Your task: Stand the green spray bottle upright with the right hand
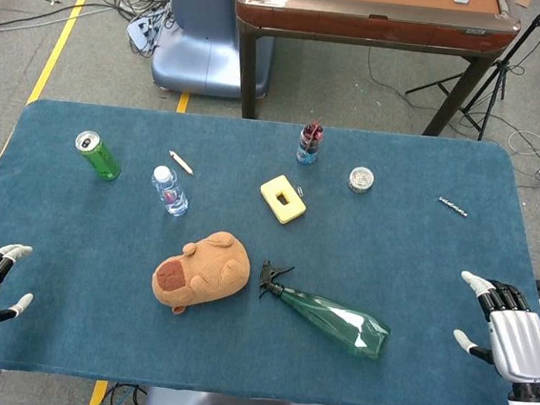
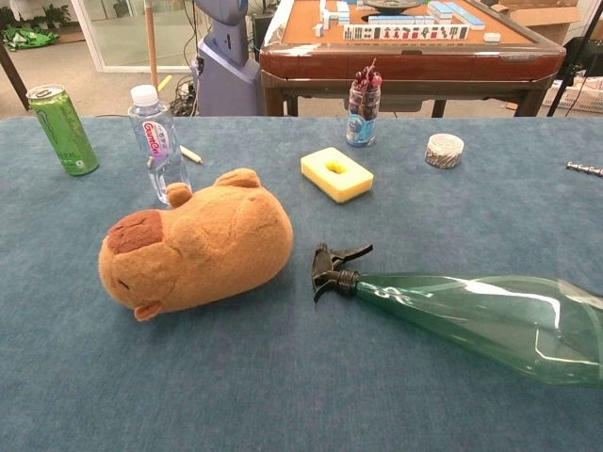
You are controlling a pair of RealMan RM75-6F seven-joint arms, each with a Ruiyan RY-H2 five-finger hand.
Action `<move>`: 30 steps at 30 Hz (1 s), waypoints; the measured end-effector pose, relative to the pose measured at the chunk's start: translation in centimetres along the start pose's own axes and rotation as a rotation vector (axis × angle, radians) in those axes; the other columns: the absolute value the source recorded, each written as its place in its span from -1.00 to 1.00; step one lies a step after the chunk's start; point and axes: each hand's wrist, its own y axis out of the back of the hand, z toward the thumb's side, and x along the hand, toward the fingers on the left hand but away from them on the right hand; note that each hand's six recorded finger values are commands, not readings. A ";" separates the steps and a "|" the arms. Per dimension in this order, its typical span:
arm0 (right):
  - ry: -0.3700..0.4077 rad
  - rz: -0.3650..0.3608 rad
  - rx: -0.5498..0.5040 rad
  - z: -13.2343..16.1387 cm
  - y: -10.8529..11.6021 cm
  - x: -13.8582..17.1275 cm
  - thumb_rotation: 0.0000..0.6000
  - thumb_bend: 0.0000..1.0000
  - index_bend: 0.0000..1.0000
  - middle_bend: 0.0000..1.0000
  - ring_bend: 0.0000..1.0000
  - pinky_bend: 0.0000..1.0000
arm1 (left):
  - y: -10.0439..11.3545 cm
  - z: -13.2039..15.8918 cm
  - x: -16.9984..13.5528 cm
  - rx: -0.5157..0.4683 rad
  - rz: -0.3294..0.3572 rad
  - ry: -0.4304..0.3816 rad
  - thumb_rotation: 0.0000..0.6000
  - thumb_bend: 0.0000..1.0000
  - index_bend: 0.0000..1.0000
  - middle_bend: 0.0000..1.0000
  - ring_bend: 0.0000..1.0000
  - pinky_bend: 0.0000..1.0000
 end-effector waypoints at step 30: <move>0.197 0.187 -0.143 6.0 -4.7 -0.1 1.00 -1.00 -0.77 -0.82 -0.92 -0.64 | -0.5 0.2 -0.4 0.004 -0.031 -0.006 1.00 -0.52 -0.52 -0.52 -0.52 -0.61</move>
